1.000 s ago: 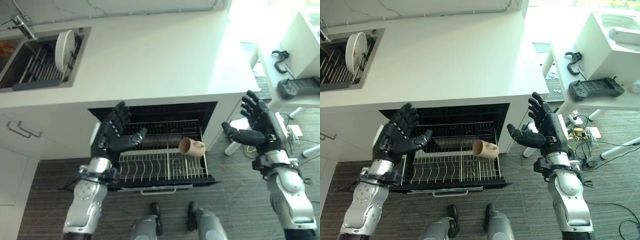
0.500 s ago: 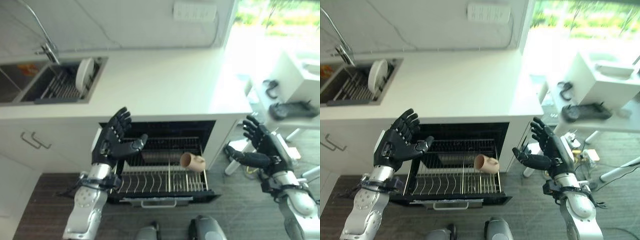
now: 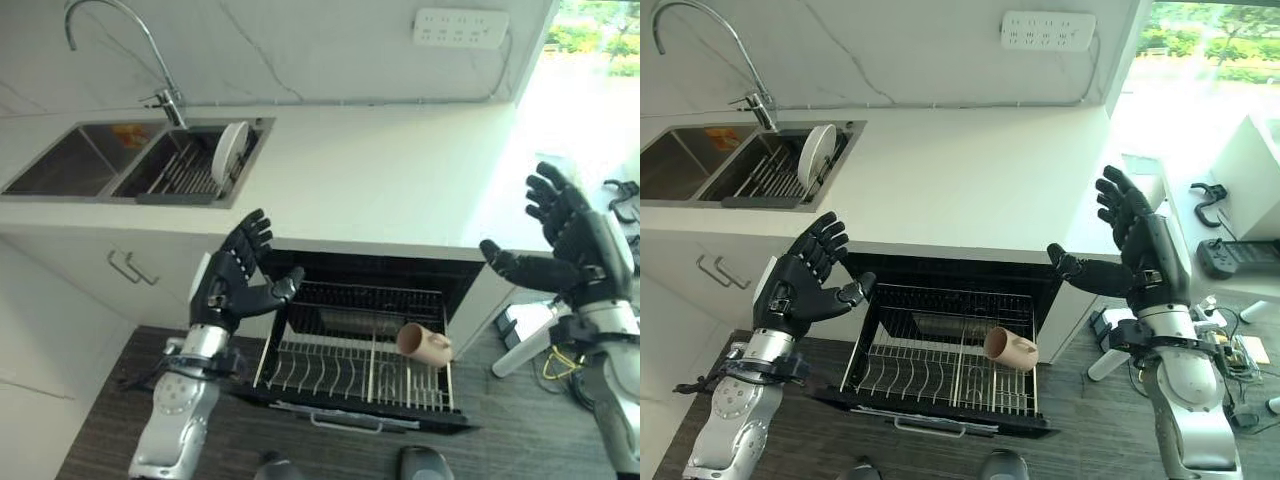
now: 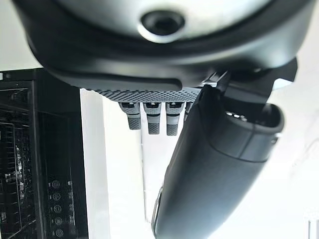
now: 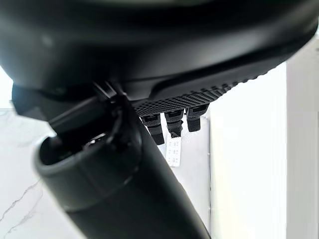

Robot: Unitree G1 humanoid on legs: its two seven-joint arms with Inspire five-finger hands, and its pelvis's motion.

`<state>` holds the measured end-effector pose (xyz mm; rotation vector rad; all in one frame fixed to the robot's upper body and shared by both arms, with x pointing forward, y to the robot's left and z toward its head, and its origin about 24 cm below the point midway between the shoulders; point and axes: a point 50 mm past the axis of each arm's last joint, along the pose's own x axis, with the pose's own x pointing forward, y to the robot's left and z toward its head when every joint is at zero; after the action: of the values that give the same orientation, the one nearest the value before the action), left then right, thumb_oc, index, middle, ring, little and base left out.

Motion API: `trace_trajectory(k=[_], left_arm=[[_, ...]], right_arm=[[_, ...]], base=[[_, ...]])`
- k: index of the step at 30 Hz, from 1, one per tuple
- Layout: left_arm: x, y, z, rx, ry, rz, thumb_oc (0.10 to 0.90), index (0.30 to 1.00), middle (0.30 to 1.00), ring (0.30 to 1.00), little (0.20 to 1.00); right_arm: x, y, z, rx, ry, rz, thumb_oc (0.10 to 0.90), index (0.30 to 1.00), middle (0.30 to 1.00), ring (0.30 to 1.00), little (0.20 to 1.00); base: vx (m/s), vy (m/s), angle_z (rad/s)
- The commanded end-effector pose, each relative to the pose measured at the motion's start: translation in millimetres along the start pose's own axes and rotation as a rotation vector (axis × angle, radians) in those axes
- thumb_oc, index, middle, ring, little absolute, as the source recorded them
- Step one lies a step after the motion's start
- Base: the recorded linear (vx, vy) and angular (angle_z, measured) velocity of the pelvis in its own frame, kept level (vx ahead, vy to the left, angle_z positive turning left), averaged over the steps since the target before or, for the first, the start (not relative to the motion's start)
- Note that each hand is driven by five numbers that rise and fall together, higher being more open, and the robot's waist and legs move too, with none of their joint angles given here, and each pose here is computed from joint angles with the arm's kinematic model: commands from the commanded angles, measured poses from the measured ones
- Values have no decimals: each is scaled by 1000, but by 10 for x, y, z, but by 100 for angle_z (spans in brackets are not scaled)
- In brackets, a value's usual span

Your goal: Place the dishes in the dishwasher.

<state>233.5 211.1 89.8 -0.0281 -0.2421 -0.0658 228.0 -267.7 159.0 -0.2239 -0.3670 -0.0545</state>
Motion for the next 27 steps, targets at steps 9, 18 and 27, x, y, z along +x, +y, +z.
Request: trace_trajectory(k=[9, 18, 27], left_arm=[[100, 179, 602, 56, -298, 17, 800, 900, 900, 900, 900], [147, 89, 570, 31, -284, -29, 800, 900, 900, 900, 900], [154, 46, 602, 3, -294, -43, 800, 900, 900, 900, 900]], right_arm=[[107, 255, 431, 41, -295, 63, 800, 900, 900, 900, 900], [-4, 165, 382, 55, -285, -6, 800, 900, 900, 900, 900], [52, 180, 344, 57, -272, -14, 800, 900, 900, 900, 900]], base=[[98, 635, -32], [13, 127, 13], [51, -84, 12]])
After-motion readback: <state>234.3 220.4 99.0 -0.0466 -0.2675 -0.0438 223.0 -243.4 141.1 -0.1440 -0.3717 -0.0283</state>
